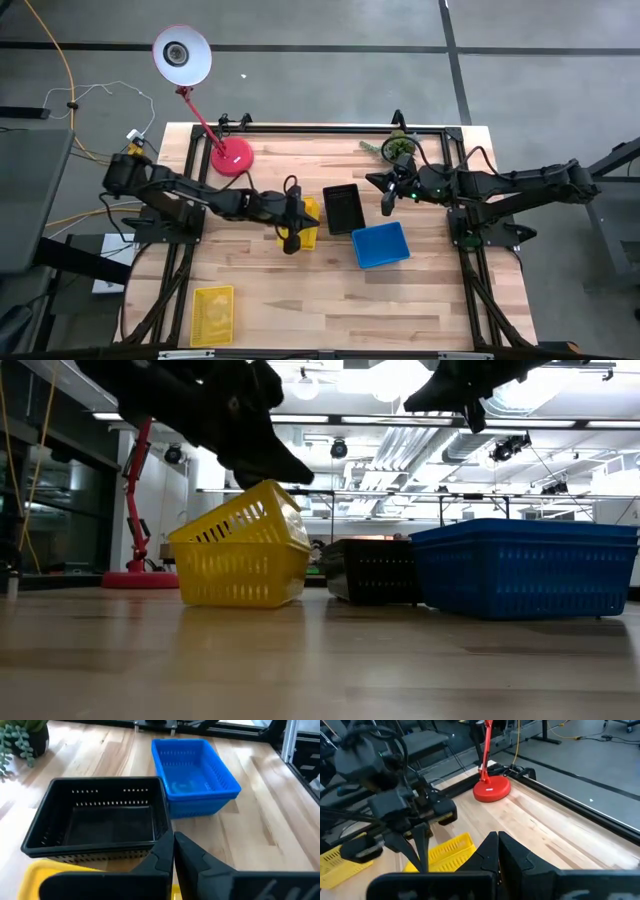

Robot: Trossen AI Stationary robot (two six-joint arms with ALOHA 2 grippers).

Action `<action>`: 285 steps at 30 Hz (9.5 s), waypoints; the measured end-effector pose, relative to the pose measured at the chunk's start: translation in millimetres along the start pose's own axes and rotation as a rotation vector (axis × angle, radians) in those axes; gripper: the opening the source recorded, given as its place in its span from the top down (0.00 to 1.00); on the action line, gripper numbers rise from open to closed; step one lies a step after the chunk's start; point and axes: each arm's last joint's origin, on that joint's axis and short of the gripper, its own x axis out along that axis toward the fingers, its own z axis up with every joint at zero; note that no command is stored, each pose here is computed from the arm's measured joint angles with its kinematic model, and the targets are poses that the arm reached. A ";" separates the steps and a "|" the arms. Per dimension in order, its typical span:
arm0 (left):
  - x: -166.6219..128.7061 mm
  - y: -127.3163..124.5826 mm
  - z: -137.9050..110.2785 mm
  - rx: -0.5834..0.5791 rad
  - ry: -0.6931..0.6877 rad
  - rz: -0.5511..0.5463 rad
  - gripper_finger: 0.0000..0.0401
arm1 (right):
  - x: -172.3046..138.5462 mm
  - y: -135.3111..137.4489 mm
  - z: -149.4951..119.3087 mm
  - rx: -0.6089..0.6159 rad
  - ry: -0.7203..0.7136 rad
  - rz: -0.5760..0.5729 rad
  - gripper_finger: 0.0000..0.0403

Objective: Stack baskets by color
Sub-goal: Stack the top yellow bin on the middle yellow bin, then stack the bottom yellow bin on the top yellow bin

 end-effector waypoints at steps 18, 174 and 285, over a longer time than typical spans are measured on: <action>-7.5 23.4 1.6 -0.053 0.034 0.123 1.00 | -0.1 0.0 0.0 0.000 0.001 0.000 1.00; 7.5 43.4 36.4 0.599 0.752 0.014 0.69 | -0.1 -2.0 -2.9 -0.039 0.020 -0.036 1.00; -34.8 65.7 -7.1 0.107 0.681 0.377 1.00 | -0.7 -1.9 -11.7 0.098 0.157 0.063 1.00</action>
